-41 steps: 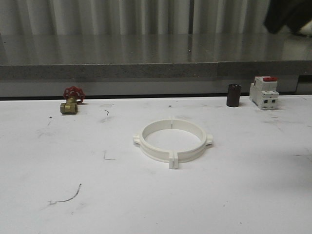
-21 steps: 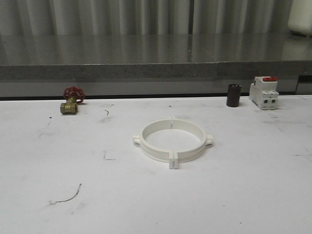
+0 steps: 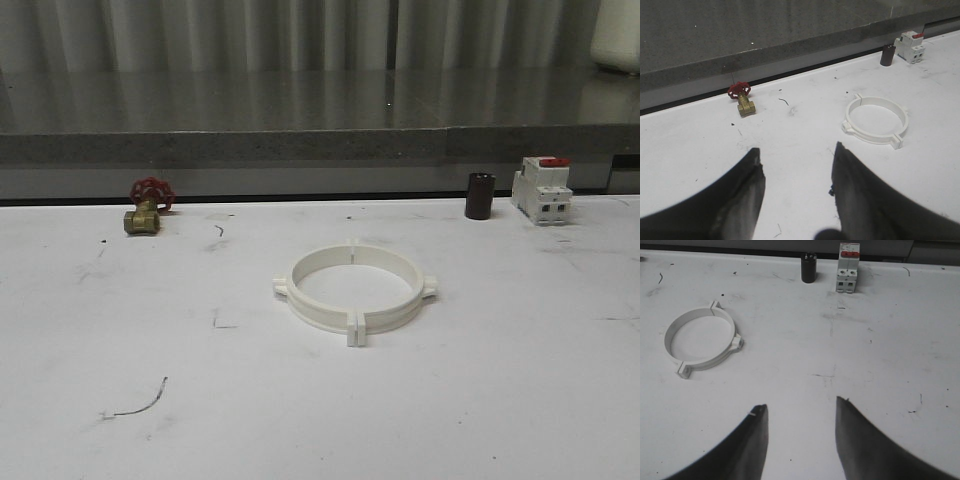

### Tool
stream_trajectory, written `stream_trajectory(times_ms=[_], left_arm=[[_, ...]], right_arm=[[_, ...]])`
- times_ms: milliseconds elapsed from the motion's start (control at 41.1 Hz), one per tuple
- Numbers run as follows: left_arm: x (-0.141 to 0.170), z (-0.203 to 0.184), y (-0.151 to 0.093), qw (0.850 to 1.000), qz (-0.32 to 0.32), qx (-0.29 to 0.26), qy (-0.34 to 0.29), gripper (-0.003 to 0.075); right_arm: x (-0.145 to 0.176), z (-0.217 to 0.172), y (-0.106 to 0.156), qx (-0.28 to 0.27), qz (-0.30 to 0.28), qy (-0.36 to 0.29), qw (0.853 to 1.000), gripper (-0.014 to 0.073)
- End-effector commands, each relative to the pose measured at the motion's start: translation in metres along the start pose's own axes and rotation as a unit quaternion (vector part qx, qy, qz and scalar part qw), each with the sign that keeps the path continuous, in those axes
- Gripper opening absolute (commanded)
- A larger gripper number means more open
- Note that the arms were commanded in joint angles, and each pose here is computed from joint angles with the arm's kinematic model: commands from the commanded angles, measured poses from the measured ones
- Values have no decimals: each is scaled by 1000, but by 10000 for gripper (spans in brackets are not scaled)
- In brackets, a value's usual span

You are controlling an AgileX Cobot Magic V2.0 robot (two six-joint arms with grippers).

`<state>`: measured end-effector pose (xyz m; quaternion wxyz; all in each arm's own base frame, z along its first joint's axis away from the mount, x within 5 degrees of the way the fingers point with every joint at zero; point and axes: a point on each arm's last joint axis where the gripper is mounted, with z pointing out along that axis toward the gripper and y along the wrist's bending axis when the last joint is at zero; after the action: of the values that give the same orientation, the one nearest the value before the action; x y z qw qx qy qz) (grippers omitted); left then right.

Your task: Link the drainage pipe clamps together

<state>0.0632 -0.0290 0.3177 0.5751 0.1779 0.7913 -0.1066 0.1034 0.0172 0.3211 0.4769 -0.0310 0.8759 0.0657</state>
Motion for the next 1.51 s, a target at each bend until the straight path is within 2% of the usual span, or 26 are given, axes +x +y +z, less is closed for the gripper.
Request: stream_trajectory(times_ms=[0, 267, 340, 462, 559, 632, 754, 851, 875, 1337, 1483], left_arm=[[-15, -2, 1, 999, -9, -5, -47, 314], [-15, -2, 1, 999, -9, -5, -47, 314], [-15, -2, 1, 999, -9, -5, -47, 314], [-15, -2, 1, 999, -9, -5, -48, 314], [-15, -2, 1, 999, -9, -5, -48, 313], [-15, -2, 1, 999, -9, -5, -48, 277], [-15, -2, 1, 999, -9, -5, -48, 104], [-15, -2, 1, 999, -9, -5, -48, -13], [-15, -2, 1, 999, -9, -5, -48, -22], [-11, -4, 1, 998, -9, -8, -60, -20], [11, -10, 5, 995, -7, -54, -83, -20]], right_arm=[[-13, -5, 0, 0, -3, -51, 999, 355], [-13, -5, 0, 0, -3, -53, 999, 355], [-13, -5, 0, 0, -3, -53, 999, 326], [-13, -5, 0, 0, -3, -53, 999, 157], [-13, -5, 0, 0, -3, -53, 999, -18], [-13, -5, 0, 0, -3, -53, 999, -113], [-12, -5, 0, 0, -3, -47, 999, -117], [-12, -5, 0, 0, -3, -47, 999, -117], [-12, -5, 0, 0, -3, -47, 999, -117], [-12, -5, 0, 0, -3, -47, 999, -117], [-12, -5, 0, 0, -3, -48, 999, -117]])
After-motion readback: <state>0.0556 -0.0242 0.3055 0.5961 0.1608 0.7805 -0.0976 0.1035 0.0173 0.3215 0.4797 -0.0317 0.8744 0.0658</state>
